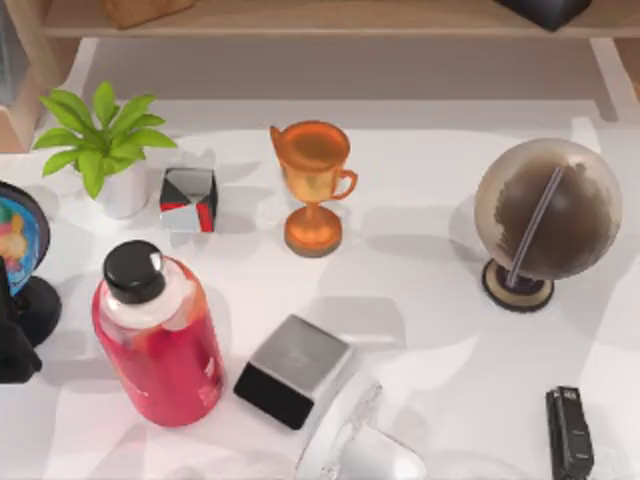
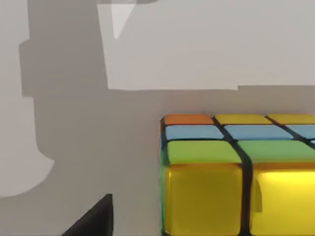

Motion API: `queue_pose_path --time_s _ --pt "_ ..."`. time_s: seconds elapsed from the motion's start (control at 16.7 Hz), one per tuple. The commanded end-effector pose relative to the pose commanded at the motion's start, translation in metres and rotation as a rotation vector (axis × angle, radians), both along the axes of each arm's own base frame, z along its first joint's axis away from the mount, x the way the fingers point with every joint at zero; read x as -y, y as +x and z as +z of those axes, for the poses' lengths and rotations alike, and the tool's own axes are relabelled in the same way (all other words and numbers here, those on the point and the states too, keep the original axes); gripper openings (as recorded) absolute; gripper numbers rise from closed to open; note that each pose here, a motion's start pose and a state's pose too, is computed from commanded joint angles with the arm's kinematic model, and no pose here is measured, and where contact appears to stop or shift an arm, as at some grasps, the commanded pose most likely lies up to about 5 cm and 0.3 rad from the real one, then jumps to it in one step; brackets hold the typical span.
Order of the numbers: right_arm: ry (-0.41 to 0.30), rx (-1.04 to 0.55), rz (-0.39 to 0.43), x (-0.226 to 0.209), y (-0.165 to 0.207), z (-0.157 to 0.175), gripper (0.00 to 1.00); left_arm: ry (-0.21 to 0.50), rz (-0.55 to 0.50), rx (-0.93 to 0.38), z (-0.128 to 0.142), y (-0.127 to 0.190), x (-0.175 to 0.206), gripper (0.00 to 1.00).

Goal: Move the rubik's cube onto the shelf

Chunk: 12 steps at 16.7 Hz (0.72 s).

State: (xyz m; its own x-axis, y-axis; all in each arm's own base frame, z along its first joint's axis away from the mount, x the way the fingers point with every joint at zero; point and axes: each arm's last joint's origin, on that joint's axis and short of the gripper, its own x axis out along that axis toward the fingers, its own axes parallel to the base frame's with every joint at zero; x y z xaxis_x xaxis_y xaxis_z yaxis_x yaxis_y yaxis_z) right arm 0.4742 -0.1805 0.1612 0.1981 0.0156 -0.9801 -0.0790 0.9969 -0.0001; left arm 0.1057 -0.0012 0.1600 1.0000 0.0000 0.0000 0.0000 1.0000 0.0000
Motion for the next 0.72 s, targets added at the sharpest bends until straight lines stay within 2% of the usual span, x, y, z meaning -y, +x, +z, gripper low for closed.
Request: queue_pose_path --time_s 0.06,0.72 --pt "0.000 0.000 0.000 0.0000 0.0000 0.0000 1.00 0.000 0.000 0.000 0.0000 0.0000 0.0000 1.00" --pt "0.000 0.000 0.000 0.0000 0.0000 0.0000 0.17 0.000 0.000 0.000 0.0000 0.0000 0.0000 1.00"
